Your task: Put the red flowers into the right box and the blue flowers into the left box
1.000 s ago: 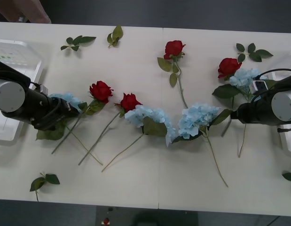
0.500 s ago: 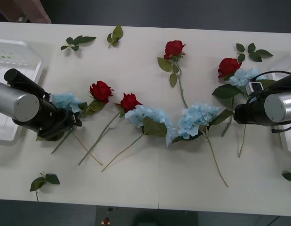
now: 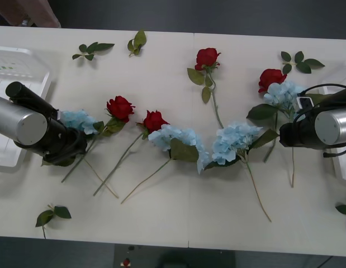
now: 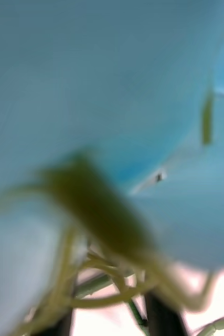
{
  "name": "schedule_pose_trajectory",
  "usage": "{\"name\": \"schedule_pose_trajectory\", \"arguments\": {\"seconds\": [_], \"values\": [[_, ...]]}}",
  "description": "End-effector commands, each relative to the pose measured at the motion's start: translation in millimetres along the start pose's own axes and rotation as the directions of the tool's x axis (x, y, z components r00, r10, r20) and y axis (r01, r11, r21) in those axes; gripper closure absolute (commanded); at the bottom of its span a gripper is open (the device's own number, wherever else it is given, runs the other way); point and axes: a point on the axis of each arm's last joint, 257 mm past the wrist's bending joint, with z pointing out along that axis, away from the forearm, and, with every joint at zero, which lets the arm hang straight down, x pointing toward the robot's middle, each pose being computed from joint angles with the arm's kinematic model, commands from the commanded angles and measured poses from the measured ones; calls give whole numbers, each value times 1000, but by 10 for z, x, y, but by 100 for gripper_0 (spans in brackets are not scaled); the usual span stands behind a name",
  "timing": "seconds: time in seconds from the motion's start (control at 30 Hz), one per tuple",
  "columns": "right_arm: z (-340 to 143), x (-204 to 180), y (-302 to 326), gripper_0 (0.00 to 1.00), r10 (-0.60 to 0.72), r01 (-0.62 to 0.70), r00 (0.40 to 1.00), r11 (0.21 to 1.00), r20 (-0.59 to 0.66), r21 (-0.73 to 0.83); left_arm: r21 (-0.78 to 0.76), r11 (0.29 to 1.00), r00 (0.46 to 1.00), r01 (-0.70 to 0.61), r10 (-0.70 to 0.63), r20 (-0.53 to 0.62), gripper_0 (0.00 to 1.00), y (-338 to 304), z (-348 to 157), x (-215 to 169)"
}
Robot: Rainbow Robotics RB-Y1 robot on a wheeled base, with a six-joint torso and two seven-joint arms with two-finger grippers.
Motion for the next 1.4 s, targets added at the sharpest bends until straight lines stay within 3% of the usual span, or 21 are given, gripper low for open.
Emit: {"name": "schedule_pose_trajectory", "arguments": {"seconds": [0.03, 0.37, 0.7, 0.87, 1.1, 1.27, 1.4], "values": [[-264, -306, -113, 100, 9, -10, 998, 1000, 56, 22, 7, 1000, 999, -19, 18, 49, 100, -66, -132, -236], [-863, -542, -384, 100, -111, 107, 992, 992, 65, 60, 10, 1000, 995, -25, 24, 97, 100, -64, -388, -479], [-1340, -772, -439, 100, -264, 276, 951, 959, 159, -61, -56, 993, 976, -109, 117, 185, 100, 10, -1224, -825], [-1513, -872, -256, 100, -340, 382, 906, 913, 250, -143, -125, 983, 941, -137, 169, 295, 100, 92, -1748, -1150], [-1803, -996, 149, 100, -413, 537, 811, 807, 414, -245, -248, 966, 870, -73, 183, 459, 100, 549, -2418, -1774], [-2056, -1090, 509, 100, -408, 627, 731, 718, 548, -302, -332, 942, 822, -44, 223, 525, 100, 1088, -2763, -2234], [-2250, -1111, 736, 100, -354, 645, 713, 671, 606, -367, -366, 930, 812, -42, 245, 529, 100, 1479, -2861, -2423]]}}
